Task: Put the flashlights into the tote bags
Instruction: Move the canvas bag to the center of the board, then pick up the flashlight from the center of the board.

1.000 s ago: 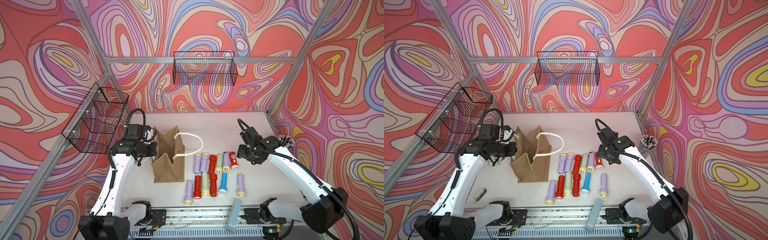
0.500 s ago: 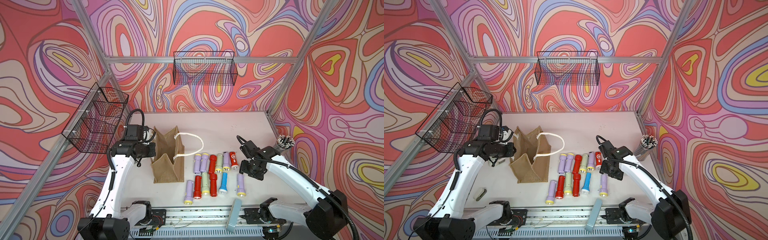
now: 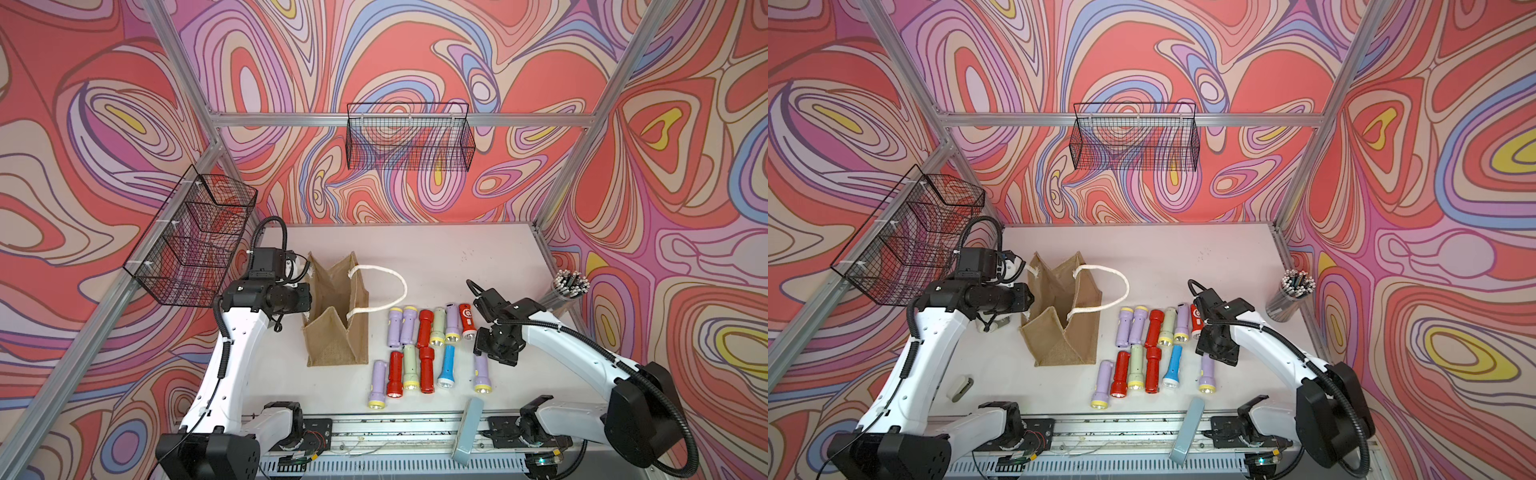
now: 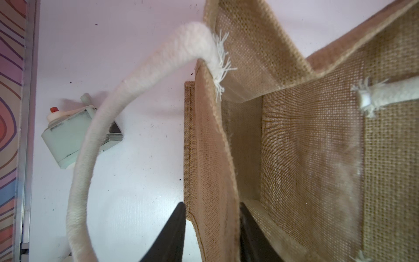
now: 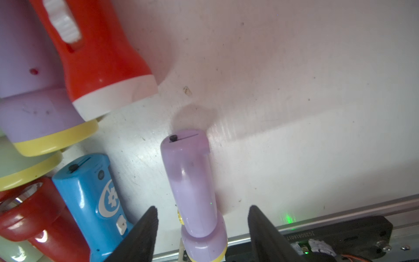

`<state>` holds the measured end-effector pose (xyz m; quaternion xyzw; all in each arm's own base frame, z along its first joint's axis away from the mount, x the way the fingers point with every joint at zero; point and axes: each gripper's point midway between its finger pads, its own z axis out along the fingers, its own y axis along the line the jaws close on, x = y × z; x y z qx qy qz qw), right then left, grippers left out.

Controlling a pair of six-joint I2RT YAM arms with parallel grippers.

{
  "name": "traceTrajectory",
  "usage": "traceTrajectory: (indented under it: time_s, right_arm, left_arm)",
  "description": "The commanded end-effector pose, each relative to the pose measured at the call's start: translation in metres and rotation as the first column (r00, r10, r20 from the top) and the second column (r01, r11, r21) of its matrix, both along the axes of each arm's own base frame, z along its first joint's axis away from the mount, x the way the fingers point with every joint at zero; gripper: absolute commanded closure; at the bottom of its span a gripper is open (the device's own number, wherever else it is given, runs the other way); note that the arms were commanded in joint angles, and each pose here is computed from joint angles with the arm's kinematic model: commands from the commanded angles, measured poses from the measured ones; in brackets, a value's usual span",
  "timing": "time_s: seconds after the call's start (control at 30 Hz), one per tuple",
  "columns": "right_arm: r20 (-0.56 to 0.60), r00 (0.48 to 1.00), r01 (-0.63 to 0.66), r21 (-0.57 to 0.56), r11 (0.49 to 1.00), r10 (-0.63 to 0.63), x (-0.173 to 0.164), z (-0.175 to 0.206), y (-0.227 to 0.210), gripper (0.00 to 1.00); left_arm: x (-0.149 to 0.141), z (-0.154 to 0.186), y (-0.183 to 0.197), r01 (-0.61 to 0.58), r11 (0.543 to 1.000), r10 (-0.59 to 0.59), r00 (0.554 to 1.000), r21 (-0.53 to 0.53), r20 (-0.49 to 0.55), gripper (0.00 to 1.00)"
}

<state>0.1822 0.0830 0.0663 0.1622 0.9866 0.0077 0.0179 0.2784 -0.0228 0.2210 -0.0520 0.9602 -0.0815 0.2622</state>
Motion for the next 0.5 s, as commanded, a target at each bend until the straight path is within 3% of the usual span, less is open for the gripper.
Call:
traceTrajectory:
  time_s: [0.0,0.47]
  right_arm:
    - [-0.002,0.999,-0.033,-0.002,0.999,0.033,0.001,-0.008,0.005,0.34]
    - [-0.016,0.999,-0.039,-0.053,0.998,0.038,0.009,-0.034,0.002,0.37]
  left_arm:
    - [0.003,0.011,0.001,-0.026,0.999,0.026,1.000,-0.026,0.014,0.59]
    - [-0.001,0.025,-0.004,-0.014,0.998,0.017,0.998,-0.061,0.063,0.55]
